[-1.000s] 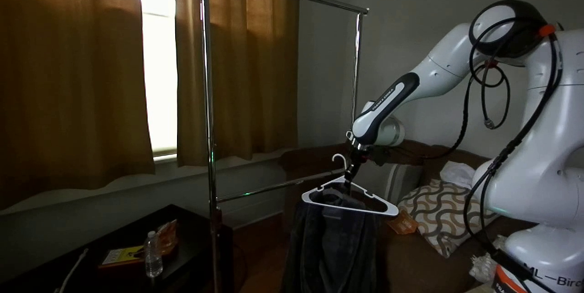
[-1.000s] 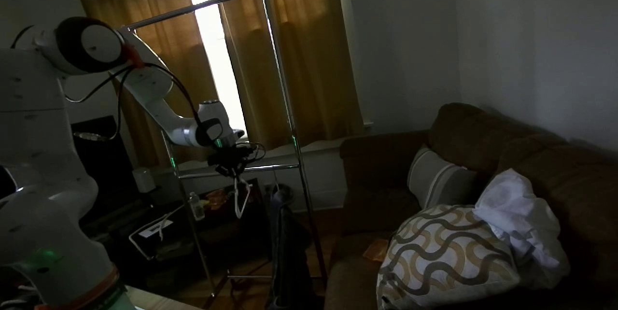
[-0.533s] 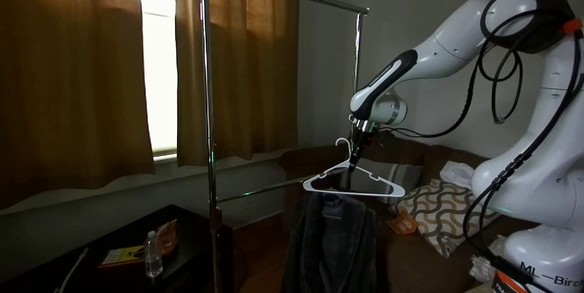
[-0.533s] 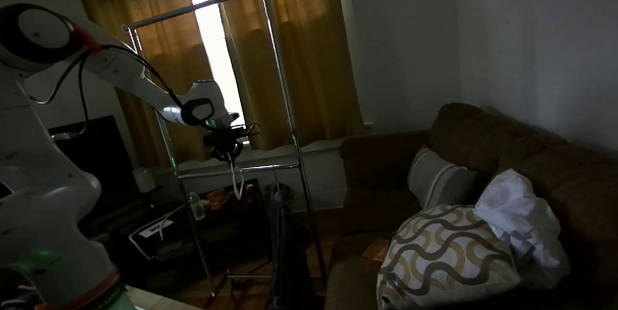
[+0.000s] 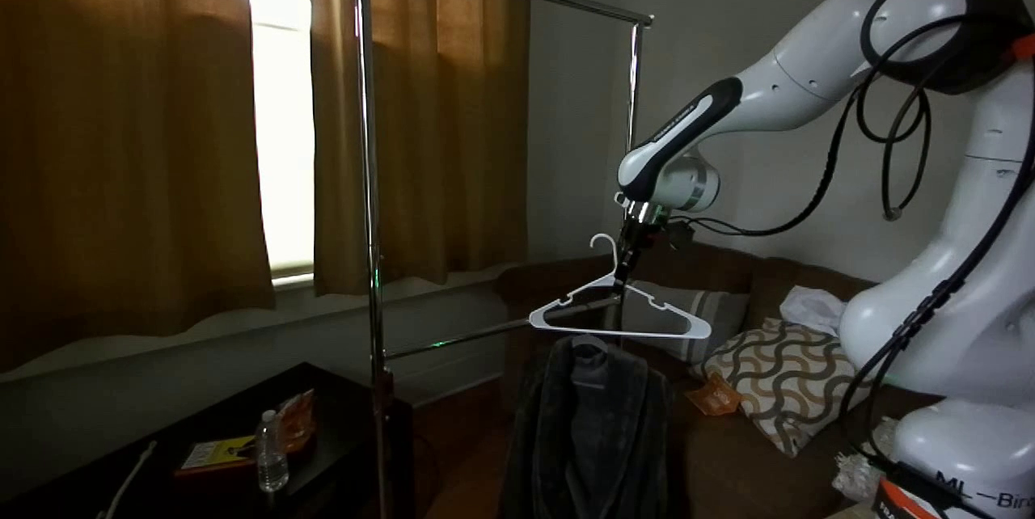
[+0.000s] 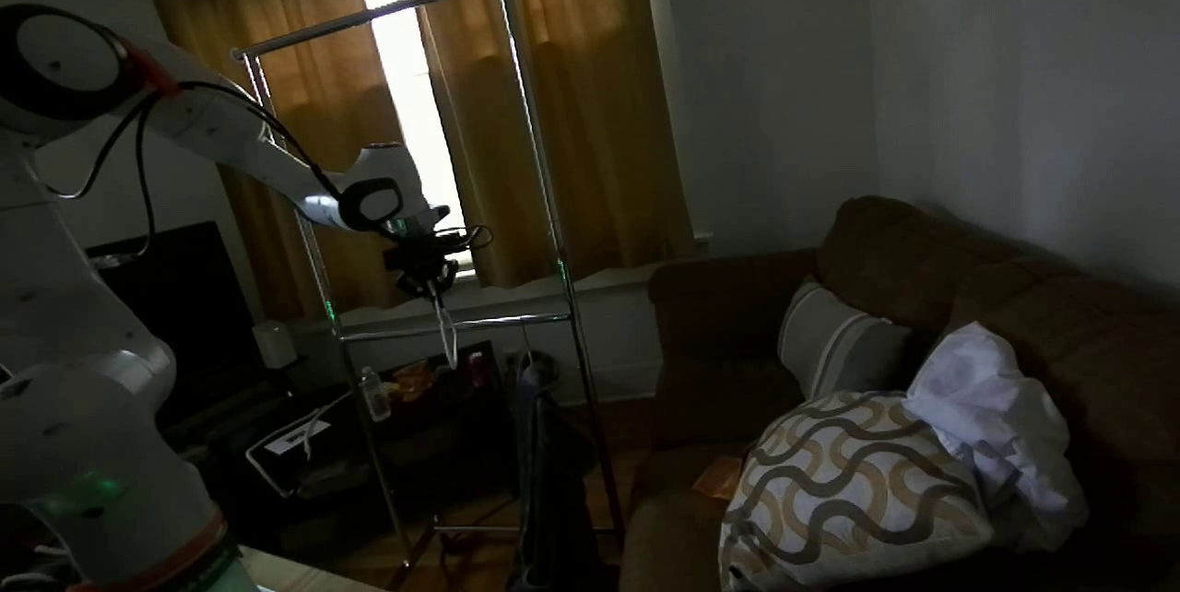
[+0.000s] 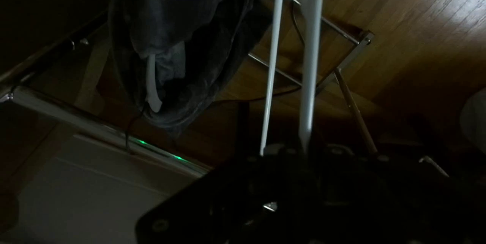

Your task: Move the white hanger from the bottom rod to the top rod

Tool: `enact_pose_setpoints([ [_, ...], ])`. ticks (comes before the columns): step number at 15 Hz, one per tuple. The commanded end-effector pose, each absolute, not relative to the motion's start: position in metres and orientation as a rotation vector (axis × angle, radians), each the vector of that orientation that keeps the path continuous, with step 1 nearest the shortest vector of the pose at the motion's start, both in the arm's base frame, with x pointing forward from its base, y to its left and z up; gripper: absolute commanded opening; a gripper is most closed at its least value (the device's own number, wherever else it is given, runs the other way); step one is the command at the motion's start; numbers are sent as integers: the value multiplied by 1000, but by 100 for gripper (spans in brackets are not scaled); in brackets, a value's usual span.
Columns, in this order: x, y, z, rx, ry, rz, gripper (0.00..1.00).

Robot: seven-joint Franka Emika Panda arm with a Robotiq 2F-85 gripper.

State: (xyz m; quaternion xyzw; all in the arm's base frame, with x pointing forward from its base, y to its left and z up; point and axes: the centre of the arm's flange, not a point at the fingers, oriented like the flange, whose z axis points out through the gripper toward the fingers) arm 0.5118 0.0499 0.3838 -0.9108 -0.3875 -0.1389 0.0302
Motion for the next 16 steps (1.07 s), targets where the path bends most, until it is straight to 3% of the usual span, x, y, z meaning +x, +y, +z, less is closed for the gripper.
enact_pose_setpoints([
  [1, 509, 61, 430, -2727, -1307, -508, 2],
  [7, 501, 71, 496, -2735, -1394, -454, 2],
  [16, 501, 87, 594, -2816, -1268, -707, 2],
])
